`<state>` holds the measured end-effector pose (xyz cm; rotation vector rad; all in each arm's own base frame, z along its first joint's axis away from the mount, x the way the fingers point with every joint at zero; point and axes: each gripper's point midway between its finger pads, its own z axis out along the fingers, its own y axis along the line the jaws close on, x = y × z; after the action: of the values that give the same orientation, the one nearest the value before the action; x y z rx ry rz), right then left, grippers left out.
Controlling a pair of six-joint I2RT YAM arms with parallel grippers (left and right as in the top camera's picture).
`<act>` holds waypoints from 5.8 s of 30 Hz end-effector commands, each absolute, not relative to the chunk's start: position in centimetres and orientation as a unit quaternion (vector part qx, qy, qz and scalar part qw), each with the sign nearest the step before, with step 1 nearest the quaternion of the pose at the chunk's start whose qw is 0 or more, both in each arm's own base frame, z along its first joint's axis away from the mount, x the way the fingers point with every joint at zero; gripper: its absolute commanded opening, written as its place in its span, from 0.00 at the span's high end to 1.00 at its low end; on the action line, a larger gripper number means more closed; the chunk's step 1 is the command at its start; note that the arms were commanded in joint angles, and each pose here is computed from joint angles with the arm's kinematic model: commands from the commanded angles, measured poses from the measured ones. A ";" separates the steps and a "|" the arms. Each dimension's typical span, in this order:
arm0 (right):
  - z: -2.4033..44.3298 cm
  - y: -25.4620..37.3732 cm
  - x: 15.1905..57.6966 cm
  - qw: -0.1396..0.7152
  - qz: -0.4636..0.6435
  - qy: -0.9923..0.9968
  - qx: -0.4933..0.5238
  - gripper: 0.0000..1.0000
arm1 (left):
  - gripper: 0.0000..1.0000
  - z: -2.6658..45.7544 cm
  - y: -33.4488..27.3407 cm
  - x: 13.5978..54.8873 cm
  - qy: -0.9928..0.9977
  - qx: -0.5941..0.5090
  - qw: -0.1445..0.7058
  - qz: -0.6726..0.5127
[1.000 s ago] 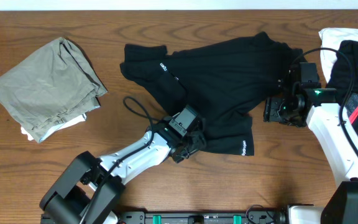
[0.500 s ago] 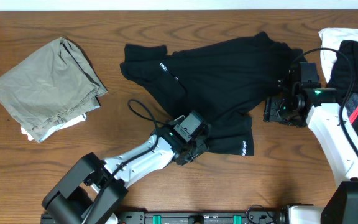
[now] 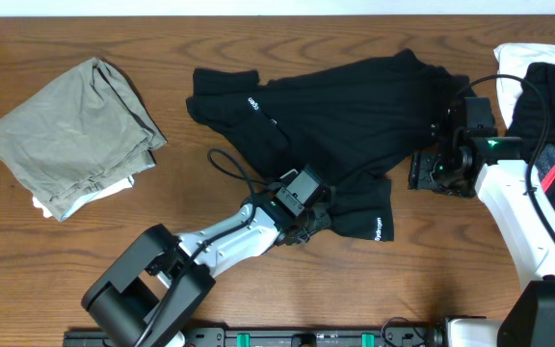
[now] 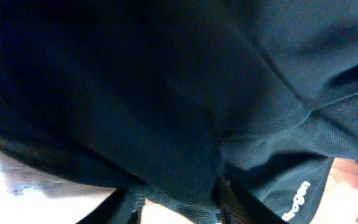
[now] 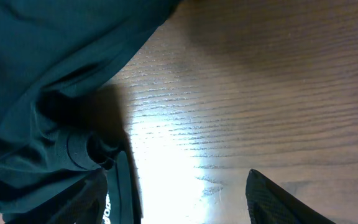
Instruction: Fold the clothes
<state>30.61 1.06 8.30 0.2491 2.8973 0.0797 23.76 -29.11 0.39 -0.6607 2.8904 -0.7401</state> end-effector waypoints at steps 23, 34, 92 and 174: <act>8.8 1.0 30.9 0.124 0.029 0.989 0.080 0.30 | 0.42 -4.2 -24.2 18.2 0.967 -0.221 -0.050 -0.116; 8.8 1.0 30.8 0.123 0.029 0.989 0.080 0.30 | 0.42 -4.4 -23.2 17.8 0.969 -0.225 -0.051 -0.092; 9.3 0.5 32.7 0.162 0.020 0.982 0.092 0.30 | 0.94 4.8 -7.8 23.2 0.965 -0.233 0.116 0.036; 10.5 2.3 29.1 0.117 0.138 0.979 0.092 0.99 | 0.94 4.9 -3.4 24.3 0.950 -0.282 0.120 0.068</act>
<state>28.92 1.75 10.94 0.2670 2.8540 0.3839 24.20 -3.96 4.83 -0.8259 2.7871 0.1586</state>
